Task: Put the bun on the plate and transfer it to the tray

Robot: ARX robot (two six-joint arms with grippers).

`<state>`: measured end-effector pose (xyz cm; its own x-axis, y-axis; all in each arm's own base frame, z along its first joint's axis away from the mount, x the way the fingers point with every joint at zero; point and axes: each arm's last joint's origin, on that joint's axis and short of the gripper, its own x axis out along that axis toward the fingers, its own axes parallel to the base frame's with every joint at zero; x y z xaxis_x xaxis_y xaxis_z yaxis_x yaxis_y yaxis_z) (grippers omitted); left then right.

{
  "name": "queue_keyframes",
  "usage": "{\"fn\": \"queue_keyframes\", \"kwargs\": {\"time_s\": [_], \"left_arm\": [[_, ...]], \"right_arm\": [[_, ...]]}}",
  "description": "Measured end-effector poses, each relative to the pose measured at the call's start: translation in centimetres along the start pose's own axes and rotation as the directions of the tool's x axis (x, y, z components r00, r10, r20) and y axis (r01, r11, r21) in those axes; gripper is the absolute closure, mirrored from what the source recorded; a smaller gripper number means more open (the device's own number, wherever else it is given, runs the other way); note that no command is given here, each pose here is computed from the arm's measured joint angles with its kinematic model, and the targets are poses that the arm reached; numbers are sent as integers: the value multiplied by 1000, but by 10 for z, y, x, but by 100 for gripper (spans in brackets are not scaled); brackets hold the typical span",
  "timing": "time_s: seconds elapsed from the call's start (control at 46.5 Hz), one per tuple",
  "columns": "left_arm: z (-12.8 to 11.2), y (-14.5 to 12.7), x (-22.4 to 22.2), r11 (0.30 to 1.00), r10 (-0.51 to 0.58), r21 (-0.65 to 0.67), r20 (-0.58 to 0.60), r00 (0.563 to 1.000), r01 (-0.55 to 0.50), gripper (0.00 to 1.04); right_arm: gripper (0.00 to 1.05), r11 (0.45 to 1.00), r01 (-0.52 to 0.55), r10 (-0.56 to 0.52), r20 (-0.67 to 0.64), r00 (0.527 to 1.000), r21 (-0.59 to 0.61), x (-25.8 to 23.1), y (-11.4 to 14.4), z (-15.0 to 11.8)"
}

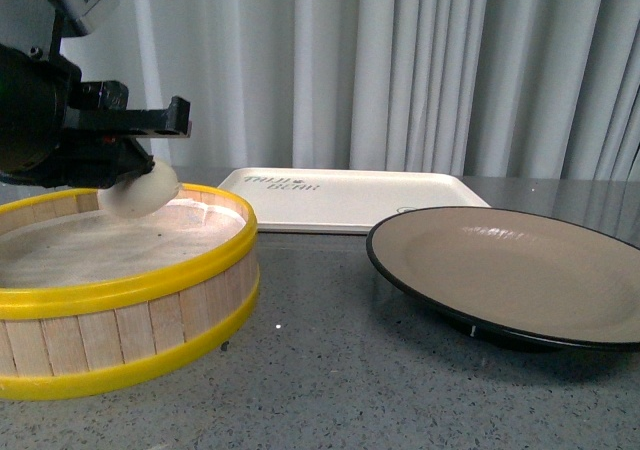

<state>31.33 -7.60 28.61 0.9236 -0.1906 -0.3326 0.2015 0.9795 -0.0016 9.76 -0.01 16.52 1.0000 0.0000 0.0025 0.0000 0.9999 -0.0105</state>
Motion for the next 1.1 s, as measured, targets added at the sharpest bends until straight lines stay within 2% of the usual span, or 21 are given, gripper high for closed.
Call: {"fn": "queue_keyframes", "kwargs": {"time_s": [0.215, 0.366, 0.538, 0.753, 1.097], "left_arm": [[13, -21, -12, 999, -40, 27, 56, 998, 39, 101], [20, -39, -16, 994, -105, 11, 86, 991, 105, 101], [31, -89, -25, 964, -266, 23, 146, 953, 265, 101], [21, -138, -18, 903, -429, 72, 127, 894, 423, 101], [15, -179, 18, 860, -501, 162, 85, 861, 484, 101]], "right_arm": [[8, 1000, 0, 0, 0, 1000, 0, 0, 0, 0], [8, 1000, 0, 0, 0, 1000, 0, 0, 0, 0], [8, 1000, 0, 0, 0, 1000, 0, 0, 0, 0], [8, 1000, -1, 1, 0, 1000, 0, 0, 0, 0], [8, 1000, 0, 0, 0, 1000, 0, 0, 0, 0]]}}
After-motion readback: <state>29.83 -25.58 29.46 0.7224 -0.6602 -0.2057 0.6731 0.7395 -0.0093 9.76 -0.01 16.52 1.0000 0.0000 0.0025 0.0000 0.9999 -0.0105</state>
